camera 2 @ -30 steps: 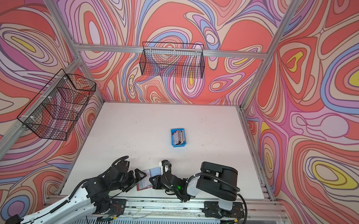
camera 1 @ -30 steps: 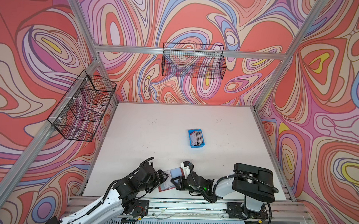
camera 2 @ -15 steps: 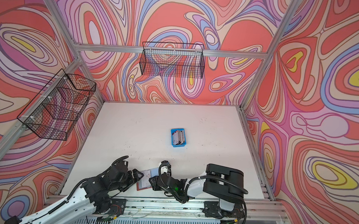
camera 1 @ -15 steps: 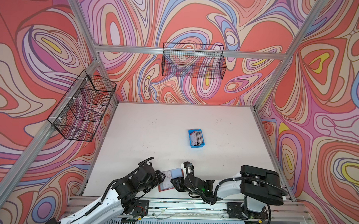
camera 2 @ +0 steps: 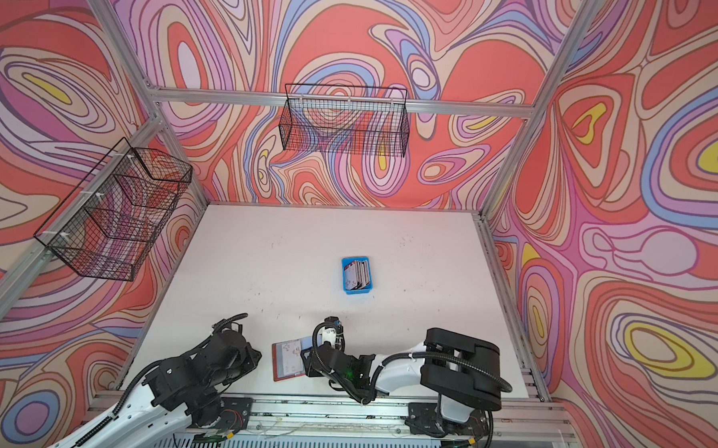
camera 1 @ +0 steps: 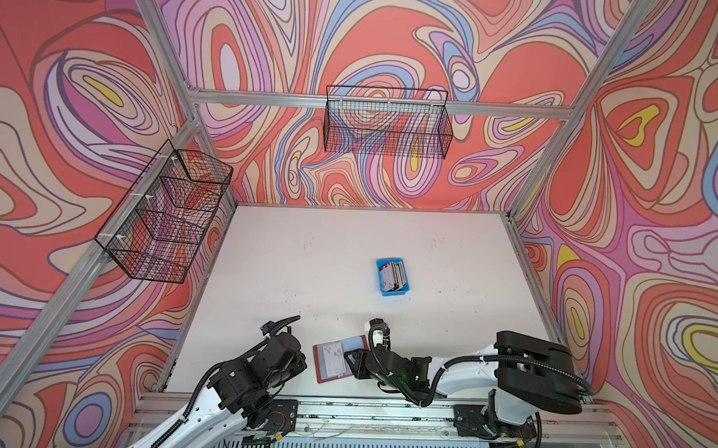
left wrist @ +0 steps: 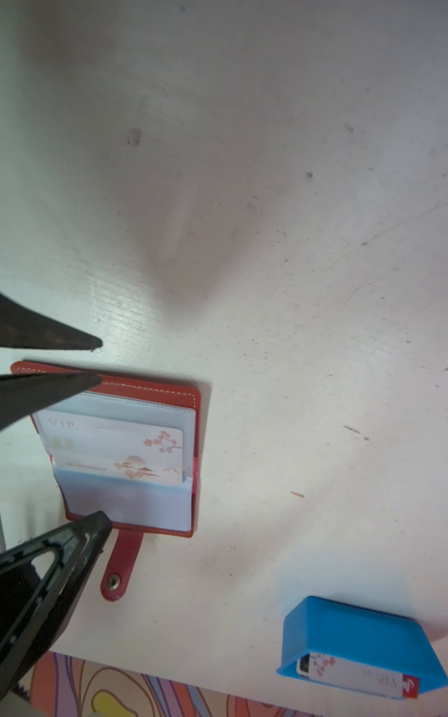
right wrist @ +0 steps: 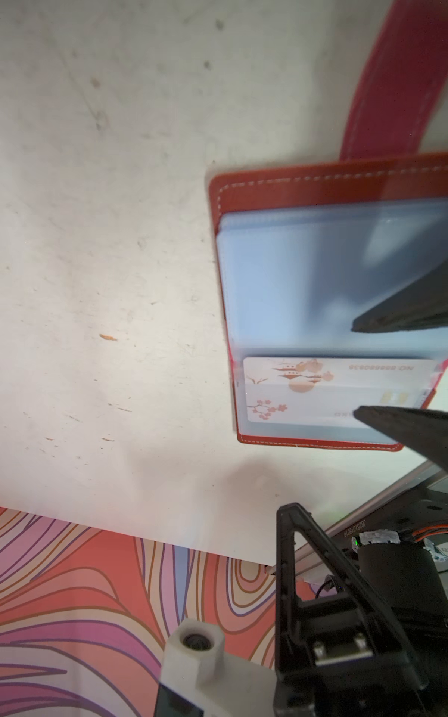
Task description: Put the credit cards into the card holder
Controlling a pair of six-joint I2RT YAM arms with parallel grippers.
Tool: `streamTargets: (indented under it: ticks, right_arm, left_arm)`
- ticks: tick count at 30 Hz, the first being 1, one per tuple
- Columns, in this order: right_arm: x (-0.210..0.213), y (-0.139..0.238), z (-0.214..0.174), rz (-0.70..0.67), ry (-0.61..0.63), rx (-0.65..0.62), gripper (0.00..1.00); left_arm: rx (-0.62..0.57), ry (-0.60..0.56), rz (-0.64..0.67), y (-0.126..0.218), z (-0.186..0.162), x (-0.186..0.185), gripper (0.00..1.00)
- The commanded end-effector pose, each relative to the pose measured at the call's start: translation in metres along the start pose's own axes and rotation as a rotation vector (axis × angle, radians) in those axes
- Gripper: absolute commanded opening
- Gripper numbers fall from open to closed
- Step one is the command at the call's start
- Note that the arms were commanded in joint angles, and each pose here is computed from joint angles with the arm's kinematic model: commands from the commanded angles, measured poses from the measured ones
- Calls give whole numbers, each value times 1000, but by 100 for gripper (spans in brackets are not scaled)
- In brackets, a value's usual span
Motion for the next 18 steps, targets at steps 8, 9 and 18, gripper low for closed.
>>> streamTargets:
  ticks: [8, 9, 18]
  right_arm:
    - [5, -18, -6, -22, 38, 29, 34]
    - [4, -19, -7, -25, 39, 31, 34]
    - [2, -27, -12, -38, 41, 49, 34]
  left_arm:
    - [97, -45, 54, -23, -15, -4, 3]
    - [96, -45, 58, -24, -15, -3, 3]
    - [98, -27, 32, -30, -17, -3, 5]
Point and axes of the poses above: each gripper's point midway between its finger pads, its own y axis back along the fingers, its own x axis along the line the jaws close on, z = x × y, the point moved 3 cm from there along y, back along the fingers, and after that the axes turned 9 degrees about y, right-handed, at the moved point
